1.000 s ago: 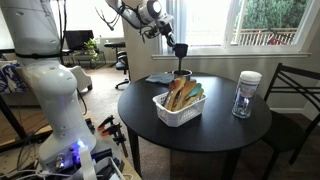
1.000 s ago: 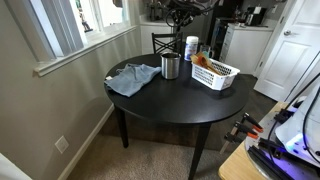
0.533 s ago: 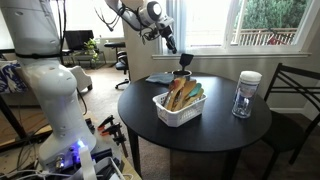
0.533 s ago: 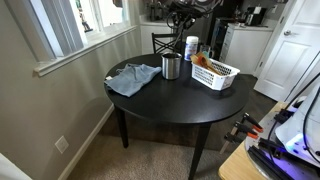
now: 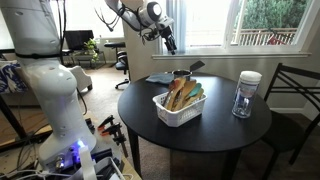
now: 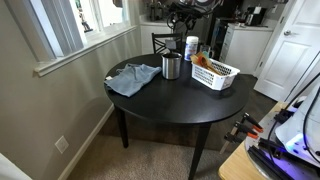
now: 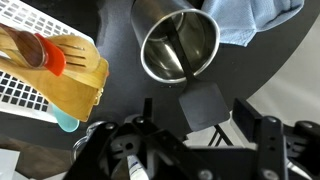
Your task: Remove the black spatula from the white rack and put it inside the silver tin
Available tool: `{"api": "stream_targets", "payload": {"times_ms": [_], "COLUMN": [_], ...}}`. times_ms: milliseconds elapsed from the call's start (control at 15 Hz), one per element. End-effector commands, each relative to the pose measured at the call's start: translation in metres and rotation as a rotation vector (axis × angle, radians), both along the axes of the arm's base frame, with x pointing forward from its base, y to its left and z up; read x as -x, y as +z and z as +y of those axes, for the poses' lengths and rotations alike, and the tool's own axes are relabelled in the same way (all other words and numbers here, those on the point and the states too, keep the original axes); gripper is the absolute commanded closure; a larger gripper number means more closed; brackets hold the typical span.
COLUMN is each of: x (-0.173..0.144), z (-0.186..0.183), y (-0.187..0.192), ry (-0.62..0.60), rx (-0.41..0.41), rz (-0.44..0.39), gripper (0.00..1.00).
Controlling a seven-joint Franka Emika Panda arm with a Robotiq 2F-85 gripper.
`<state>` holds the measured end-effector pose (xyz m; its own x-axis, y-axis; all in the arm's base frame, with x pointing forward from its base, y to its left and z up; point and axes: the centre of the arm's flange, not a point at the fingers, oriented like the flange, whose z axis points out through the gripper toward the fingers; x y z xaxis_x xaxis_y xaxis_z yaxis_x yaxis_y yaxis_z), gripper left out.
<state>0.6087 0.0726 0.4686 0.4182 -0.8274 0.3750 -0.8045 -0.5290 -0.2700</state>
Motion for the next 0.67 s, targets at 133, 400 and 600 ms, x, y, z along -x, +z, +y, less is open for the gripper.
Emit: {"api": "stream_targets", "payload": {"times_ms": [133,400,600], "x": [0.0,0.0,0.0], "z": [0.0,0.0,0.0], "y": [0.0,0.0,0.0], "ry": [0.0,0.0,0.0], "rx": [0.0,0.0,0.0], "rz": [0.0,0.0,0.0], "gripper": [0.01,0.0,0.0]}}
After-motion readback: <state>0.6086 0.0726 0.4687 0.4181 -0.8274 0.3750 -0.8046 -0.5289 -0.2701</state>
